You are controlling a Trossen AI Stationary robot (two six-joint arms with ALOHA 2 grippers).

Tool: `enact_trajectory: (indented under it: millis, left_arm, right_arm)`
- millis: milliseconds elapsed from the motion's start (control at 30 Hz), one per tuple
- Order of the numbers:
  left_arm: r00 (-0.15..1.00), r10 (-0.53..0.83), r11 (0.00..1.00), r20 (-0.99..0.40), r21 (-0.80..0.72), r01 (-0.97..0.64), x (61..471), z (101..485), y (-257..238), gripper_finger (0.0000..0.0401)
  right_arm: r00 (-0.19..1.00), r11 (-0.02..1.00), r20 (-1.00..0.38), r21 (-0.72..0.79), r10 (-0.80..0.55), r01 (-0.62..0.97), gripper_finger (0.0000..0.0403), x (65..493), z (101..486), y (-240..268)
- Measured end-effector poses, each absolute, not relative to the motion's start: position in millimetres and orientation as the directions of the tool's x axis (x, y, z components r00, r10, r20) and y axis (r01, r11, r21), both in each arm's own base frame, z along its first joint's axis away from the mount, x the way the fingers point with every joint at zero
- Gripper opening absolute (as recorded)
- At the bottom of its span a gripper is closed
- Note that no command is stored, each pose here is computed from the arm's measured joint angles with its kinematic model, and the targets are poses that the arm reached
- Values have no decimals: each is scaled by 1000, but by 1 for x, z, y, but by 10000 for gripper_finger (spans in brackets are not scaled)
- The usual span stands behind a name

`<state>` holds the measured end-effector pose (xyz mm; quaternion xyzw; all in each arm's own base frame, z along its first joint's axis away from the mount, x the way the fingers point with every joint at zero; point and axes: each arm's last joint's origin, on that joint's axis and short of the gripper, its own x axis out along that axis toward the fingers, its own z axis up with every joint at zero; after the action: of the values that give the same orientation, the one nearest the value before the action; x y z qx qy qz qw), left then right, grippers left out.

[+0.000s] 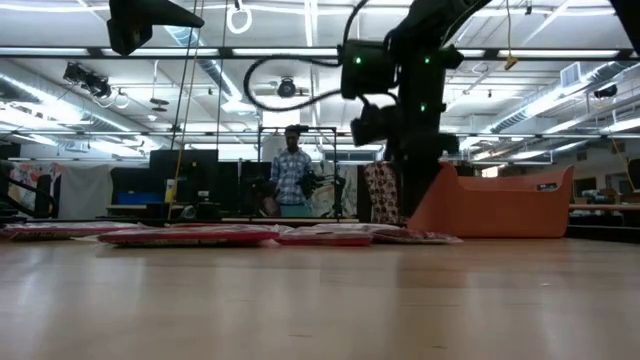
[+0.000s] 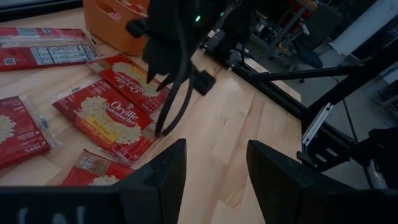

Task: Sort popcorn bags into baskets
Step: Put the red popcorn bag into the orange bin

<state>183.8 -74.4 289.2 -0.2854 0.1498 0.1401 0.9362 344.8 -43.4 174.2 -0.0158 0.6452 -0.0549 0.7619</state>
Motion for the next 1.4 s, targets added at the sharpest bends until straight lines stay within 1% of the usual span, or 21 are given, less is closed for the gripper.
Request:
enact_trajectory:
  millis: [133, 233, 400, 567, 633, 733, 833, 867, 933, 1033, 1100, 1200, 1300, 1400]
  left_arm:
    - [916, 175, 784, -361, -512, -352, 184, 289, -74, 172]
    - [917, 161, 785, -365, -517, -343, 184, 289, -75, 172]
    - [919, 135, 787, -371, -523, -327, 184, 289, -76, 172]
    - [919, 135, 788, -371, -522, -326, 184, 289, -76, 172]
    - [919, 135, 792, -371, -517, -326, 184, 289, -76, 172]
    - [918, 137, 804, -371, -500, -322, 184, 289, -76, 172]
    - [918, 138, 808, -371, -494, -321, 184, 289, -76, 172]
    - [918, 138, 809, -371, -493, -321, 184, 289, -75, 172]
    - [918, 138, 810, -371, -492, -320, 184, 289, -76, 172]
    - [919, 133, 809, -372, -494, -317, 184, 289, -76, 172]
    - [919, 130, 808, -372, -497, -316, 184, 289, -76, 172]
    - [920, 109, 806, -377, -508, -304, 184, 289, -77, 172]
    - [920, 91, 807, -381, -513, -292, 184, 289, -77, 172]
    - [920, 79, 807, -384, -516, -285, 184, 288, -77, 172]
  right_arm:
    - [124, 991, -983, -135, -134, 5, 117, 349, 159, -45]
    - [106, 994, -989, -107, -105, -18, 117, 350, 151, -44]
    - [122, 997, -992, -11, -2, -72, 117, 351, 153, -30]
    - [151, 972, -970, 168, 192, -162, 117, 350, 164, 1]
    - [152, 959, -960, 206, 236, -193, 115, 349, 168, 16]
    - [155, 963, -965, 177, 210, -202, 111, 343, 181, 34]
    - [177, 975, -979, 64, 102, -211, 108, 335, 194, 43]
    - [182, 981, -981, 27, 63, -192, 107, 332, 198, 45]
    - [183, 996, -983, -4, 13, -90, 107, 327, 204, 45]
    - [157, 995, -987, 31, 17, 91, 108, 320, 210, 36]
    - [176, 982, -984, 66, 34, 175, 109, 315, 214, 32]
    - [280, 960, -959, 109, 34, 258, 109, 305, 217, 33]
    - [387, 923, -922, 153, 4, 354, 108, 290, 210, 36]
    - [442, 851, -897, 218, -19, 478, 108, 270, 195, 34]
